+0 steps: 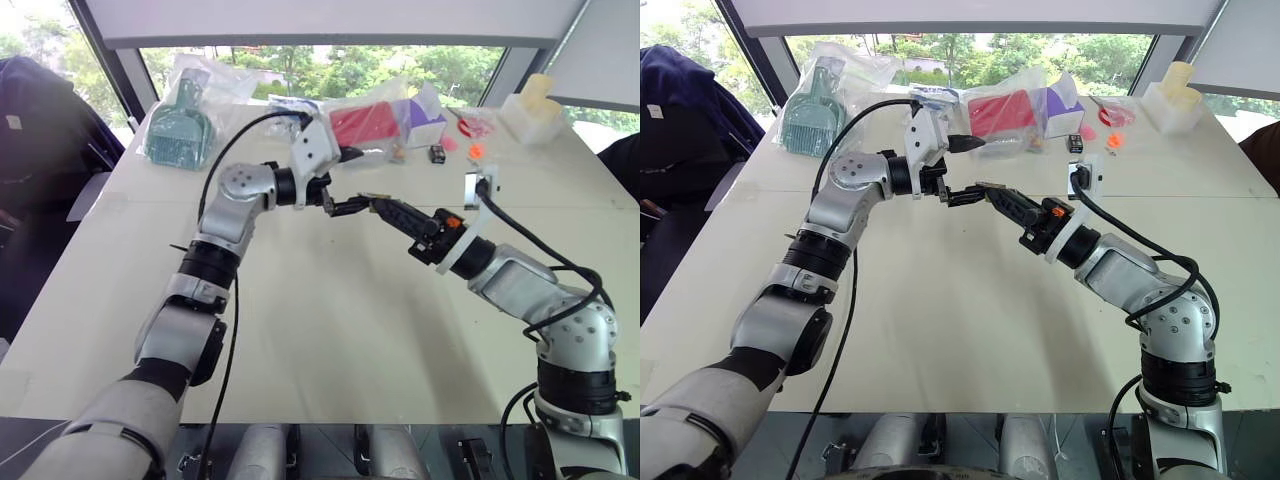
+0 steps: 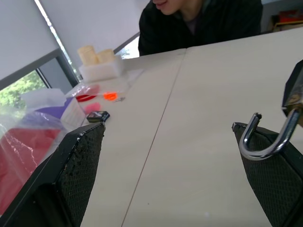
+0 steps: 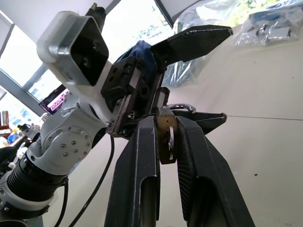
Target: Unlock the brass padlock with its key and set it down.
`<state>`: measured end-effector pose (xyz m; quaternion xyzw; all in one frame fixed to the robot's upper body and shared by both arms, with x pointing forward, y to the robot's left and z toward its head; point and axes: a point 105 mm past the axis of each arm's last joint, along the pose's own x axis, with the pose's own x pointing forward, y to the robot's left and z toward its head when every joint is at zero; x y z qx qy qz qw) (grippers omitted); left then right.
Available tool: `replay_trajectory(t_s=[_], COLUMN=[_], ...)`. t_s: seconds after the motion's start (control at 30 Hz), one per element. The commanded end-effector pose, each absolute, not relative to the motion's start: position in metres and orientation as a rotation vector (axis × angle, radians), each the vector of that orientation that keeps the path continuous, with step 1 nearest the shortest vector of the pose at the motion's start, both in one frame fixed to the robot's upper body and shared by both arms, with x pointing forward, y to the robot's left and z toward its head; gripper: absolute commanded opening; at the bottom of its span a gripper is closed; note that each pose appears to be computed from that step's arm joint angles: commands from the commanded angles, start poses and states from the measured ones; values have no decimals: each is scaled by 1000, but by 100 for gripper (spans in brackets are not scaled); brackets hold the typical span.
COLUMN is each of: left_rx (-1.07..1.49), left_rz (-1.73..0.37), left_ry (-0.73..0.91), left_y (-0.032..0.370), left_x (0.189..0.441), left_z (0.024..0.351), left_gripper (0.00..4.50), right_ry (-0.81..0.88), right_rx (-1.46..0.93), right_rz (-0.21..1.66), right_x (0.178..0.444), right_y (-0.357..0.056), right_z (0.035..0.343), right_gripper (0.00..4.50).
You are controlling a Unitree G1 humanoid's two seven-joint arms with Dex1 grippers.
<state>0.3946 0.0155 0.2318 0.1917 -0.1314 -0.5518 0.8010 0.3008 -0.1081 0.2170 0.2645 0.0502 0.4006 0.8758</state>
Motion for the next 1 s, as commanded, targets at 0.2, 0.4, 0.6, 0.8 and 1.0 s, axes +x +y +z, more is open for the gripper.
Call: replay_trajectory(t_s=[0.2,0.4,0.6,0.8,1.0], left_rx=[435,449,347,255,216], left_rz=[-1117,-1118,-1104,-1358,-1338], left_ry=[-399,-343,-194,70,176], left_y=[18,26,65,83,90], left_x=[397,399,401,339,315], left_z=[258,243,236,210,193], left_gripper=[447,447,447,447,447], right_ry=[104,101,309,493,612], right_rx=[553,567,589,646,648], right_rz=[876,871,745,678,664], right_x=[293,294,299,315,329], right_y=[-101,-102,-123,-131,-131], right_z=[219,220,176,139,114], right_gripper=[1,1,1,1,1])
